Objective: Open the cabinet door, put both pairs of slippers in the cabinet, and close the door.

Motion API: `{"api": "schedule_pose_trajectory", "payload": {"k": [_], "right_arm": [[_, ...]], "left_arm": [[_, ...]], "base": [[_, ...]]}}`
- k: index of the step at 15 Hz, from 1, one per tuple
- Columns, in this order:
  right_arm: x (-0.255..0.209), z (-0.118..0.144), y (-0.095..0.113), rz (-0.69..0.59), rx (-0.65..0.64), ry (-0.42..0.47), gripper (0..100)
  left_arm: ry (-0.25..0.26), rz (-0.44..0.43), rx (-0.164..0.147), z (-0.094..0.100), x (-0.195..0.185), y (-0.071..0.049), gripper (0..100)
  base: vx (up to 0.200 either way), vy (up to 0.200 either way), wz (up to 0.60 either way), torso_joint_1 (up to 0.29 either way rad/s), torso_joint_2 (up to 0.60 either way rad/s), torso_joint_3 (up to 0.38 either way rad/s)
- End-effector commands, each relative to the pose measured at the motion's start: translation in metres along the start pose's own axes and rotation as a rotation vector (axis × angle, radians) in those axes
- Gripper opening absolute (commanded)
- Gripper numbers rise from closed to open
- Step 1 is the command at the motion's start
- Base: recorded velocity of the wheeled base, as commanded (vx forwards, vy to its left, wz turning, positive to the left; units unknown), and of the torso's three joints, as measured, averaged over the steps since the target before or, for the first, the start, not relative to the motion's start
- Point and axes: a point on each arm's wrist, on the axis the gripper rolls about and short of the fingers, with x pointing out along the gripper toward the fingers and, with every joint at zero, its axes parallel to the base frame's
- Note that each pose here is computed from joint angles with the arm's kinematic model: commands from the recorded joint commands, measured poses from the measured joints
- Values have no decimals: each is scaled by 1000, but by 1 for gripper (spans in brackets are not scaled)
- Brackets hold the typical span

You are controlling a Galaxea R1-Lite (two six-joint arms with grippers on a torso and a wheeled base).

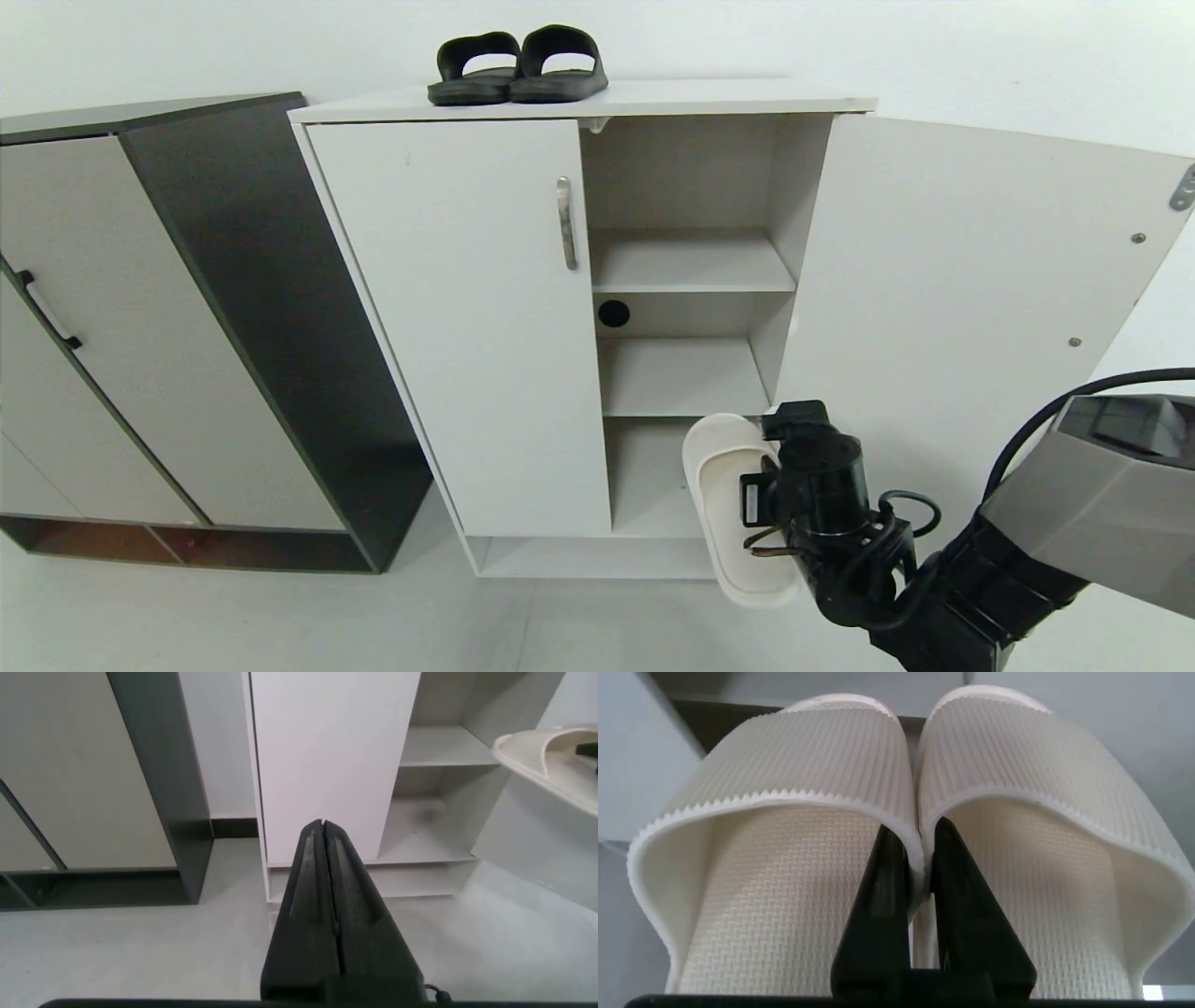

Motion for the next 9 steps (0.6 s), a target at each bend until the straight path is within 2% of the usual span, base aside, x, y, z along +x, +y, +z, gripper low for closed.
{"api": "schedule_pose_trajectory", "payload": {"k": [1,3,5,9], "right_arm": [[-11,6,20,64,10,-28,0],[-15,6,40,113,9,-41,0],[-3,-2,49,112,7,-37,0],[22,-10,51,76,29,-37,0]], "left_arm": [[2,0,0,0,0,0,0],[1,0,0,0,0,0,0],[1,0,0,0,0,0,0],[1,0,2,0,0,0,0]], "base": [[0,0,0,0,0,0],[0,0,0,0,0,0],[0,0,0,0,0,0],[0,0,0,0,0,0]]}}
